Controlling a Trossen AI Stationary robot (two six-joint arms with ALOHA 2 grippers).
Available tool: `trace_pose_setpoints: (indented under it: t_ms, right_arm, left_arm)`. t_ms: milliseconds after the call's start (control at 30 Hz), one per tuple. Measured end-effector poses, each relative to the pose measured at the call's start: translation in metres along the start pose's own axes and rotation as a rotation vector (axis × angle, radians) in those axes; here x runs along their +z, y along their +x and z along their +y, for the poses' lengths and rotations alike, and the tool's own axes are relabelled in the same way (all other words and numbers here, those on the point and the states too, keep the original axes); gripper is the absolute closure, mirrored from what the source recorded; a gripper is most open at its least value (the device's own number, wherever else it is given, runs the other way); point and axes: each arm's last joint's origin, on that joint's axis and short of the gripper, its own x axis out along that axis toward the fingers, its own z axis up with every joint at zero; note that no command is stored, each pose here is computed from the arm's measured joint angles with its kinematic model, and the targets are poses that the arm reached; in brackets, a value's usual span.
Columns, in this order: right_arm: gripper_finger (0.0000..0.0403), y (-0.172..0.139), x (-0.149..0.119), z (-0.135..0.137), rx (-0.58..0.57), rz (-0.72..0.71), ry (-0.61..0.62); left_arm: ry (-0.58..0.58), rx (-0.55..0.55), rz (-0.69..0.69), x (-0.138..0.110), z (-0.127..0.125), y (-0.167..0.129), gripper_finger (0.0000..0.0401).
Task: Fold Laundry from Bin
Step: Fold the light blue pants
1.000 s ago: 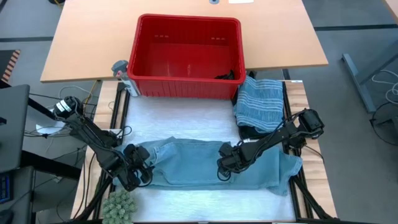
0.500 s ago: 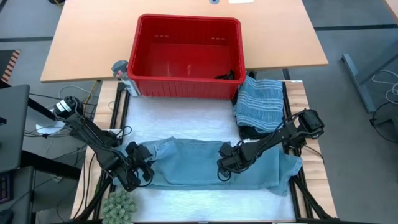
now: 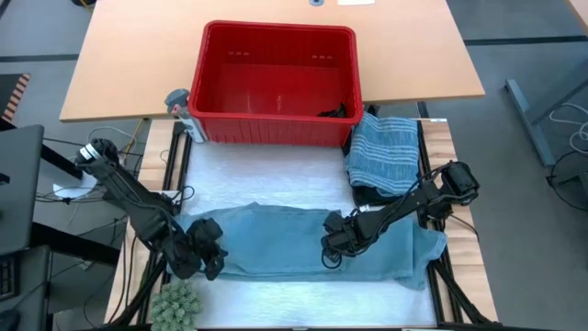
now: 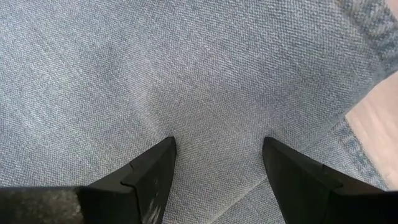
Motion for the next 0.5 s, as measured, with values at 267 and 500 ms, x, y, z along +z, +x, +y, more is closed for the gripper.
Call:
trace_pose_setpoints:
  t_ms: [267, 500]
  right_arm:
    - [0.0133, 0.0, 0.0, 0.0, -0.003, -0.006, 0.0]
    - [0.0133, 0.0, 0.0, 0.0, -0.004, -0.007, -0.007]
  left_arm:
    - [-0.091, 0.031, 0.018, 0.002, 0.005, -0.007, 0.04]
    - [-0.092, 0.08, 0.065, -0.003, 0.014, -0.001, 0.0386]
